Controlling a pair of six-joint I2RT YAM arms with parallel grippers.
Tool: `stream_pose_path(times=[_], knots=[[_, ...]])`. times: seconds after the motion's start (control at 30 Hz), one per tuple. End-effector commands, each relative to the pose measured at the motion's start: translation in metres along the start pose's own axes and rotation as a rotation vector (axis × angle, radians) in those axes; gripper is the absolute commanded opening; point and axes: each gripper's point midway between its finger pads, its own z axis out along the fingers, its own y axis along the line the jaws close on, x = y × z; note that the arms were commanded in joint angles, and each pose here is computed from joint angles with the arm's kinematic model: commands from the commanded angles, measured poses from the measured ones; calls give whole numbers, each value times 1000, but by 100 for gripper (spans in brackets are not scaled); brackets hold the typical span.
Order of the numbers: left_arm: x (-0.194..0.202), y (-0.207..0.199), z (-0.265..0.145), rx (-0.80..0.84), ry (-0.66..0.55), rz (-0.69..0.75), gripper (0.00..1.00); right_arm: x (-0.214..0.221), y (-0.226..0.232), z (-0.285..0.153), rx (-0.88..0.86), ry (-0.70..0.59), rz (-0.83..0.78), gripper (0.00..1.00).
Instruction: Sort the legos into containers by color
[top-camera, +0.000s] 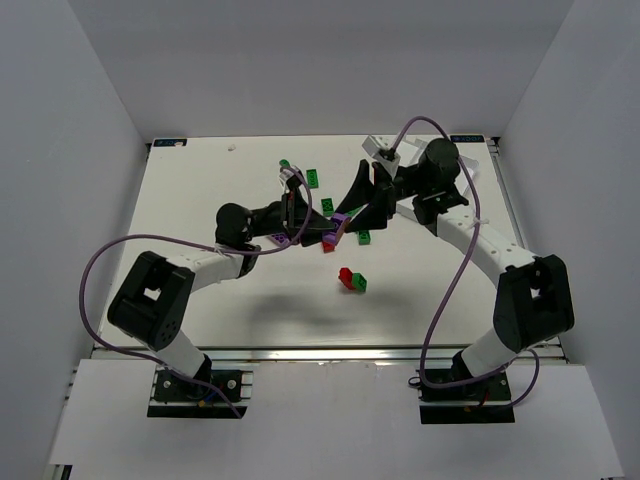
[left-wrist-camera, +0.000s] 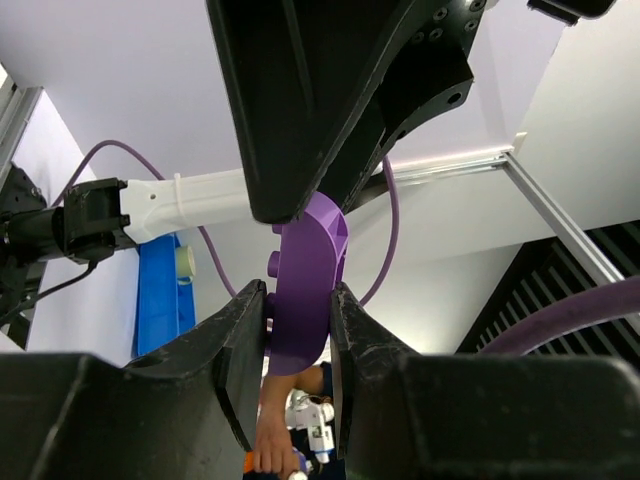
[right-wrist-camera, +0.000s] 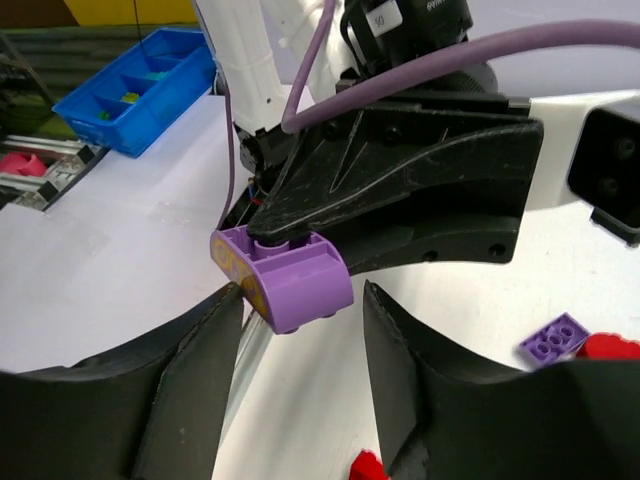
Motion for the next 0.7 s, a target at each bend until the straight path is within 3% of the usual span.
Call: stream_pose_path(times=[0.0,0.13,0.2,0.23,0.37,0.5,0.6,0.63,0.67], knots=[[56,-47,-9,226,151,450,14,13,18,-8,-125,85,-84,56],[47,-32,-18,168,115,412,13,14,10,-23,14,145,-138,62],[45,-22,-20,127,104,436,12,16,-13,-33,55,165,35,59],[39,-9,-21,74,84,374,12,16,-19,-39,73,157,57,59],[30,17,-22,-26,55,421,12,15,-28,-55,116,153,41,68],[28,15,-21,-37,50,433,12,5,-28,-59,127,158,10,89],[19,19,-18,-84,38,465,11,-6,-30,-61,138,161,-20,89],[12,35,-19,-159,23,386,11,-8,-32,-62,141,161,-18,89],[7,43,-20,-198,26,479,11,-16,-33,-64,152,161,-31,89]])
